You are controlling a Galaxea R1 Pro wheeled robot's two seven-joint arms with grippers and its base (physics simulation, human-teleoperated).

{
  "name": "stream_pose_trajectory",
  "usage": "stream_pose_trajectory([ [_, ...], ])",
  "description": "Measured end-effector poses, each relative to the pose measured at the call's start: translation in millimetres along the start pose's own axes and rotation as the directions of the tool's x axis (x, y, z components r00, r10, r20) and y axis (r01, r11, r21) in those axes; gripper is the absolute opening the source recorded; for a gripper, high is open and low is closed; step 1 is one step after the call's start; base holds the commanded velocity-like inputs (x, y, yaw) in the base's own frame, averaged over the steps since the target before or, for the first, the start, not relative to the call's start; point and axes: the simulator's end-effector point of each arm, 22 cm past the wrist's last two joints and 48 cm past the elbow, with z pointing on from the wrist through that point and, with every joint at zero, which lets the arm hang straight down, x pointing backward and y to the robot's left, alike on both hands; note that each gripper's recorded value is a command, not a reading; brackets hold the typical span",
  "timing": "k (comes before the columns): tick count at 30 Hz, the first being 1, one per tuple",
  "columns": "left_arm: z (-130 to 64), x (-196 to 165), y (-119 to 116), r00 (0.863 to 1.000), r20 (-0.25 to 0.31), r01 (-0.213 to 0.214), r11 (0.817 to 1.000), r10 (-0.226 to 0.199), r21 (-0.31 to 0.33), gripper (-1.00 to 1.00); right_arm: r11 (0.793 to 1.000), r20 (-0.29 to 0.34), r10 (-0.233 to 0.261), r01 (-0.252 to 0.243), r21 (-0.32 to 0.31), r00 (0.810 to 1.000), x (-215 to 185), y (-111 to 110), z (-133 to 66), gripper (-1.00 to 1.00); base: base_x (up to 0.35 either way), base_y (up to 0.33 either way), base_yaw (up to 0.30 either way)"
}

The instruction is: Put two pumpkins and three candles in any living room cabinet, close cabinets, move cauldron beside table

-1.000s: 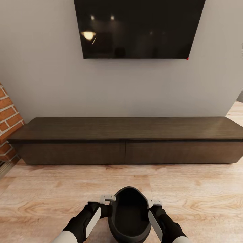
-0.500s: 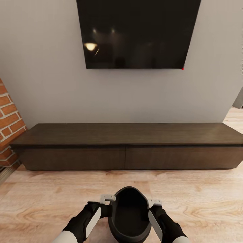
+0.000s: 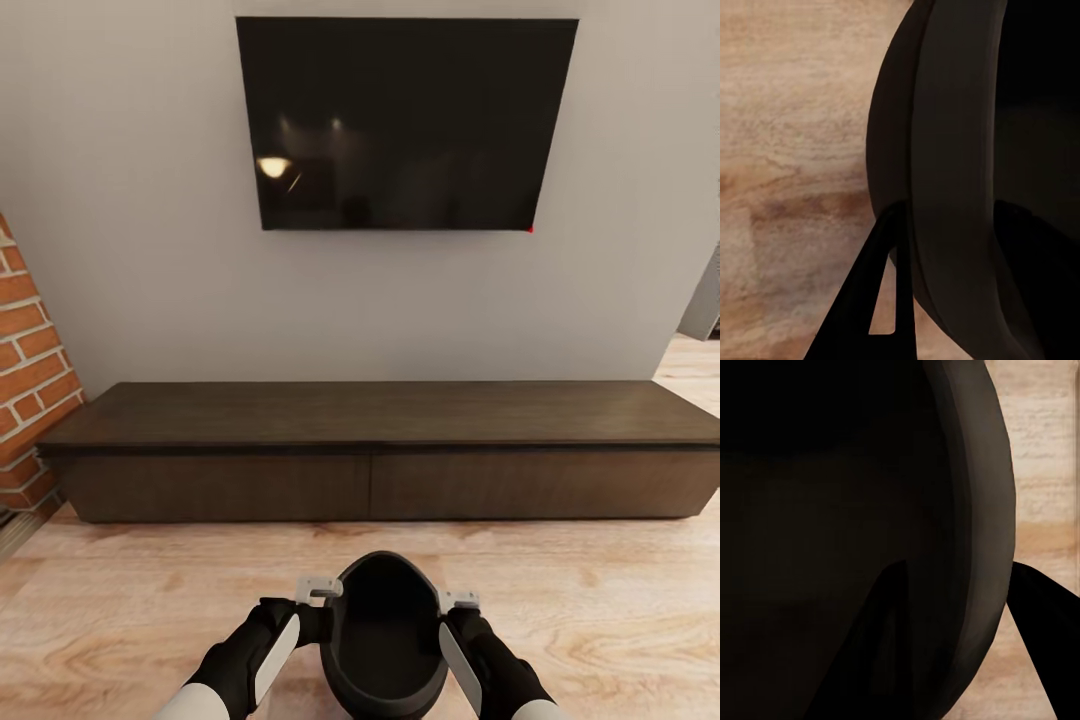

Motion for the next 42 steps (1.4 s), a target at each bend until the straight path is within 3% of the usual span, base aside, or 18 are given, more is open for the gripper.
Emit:
stream_pose_trajectory([
  [10,-14.7,-16,-3,0.999,0.040,-0.009,1.000,0.009,-0.002,-1.00,1.000,0.042,-0.003,0.003,-0.001,0.999,-17,1,-15.2,-1.00,0.000,0.000,0.000],
  [20,-31.7,-32,-6,0.999,0.040,-0.009,1.000,0.009,-0.001,-1.00,1.000,0.044,-0.002,0.002,-0.002,0.999,-33,3,-33.4,-1.00,0.000,0.000,0.000],
  [25,-31.7,-32,-7,0.999,0.039,-0.006,1.000,0.006,0.001,-1.00,1.000,0.043,-0.002,0.002,-0.003,0.999,-32,3,-33.4,-1.00,0.000,0.000,0.020],
  [42,-31.6,-31,-7,0.999,0.039,-0.006,1.000,0.006,0.001,-1.00,1.000,0.043,-0.004,0.004,-0.002,0.999,-32,3,-33.4,-1.00,0.000,0.000,0.266],
])
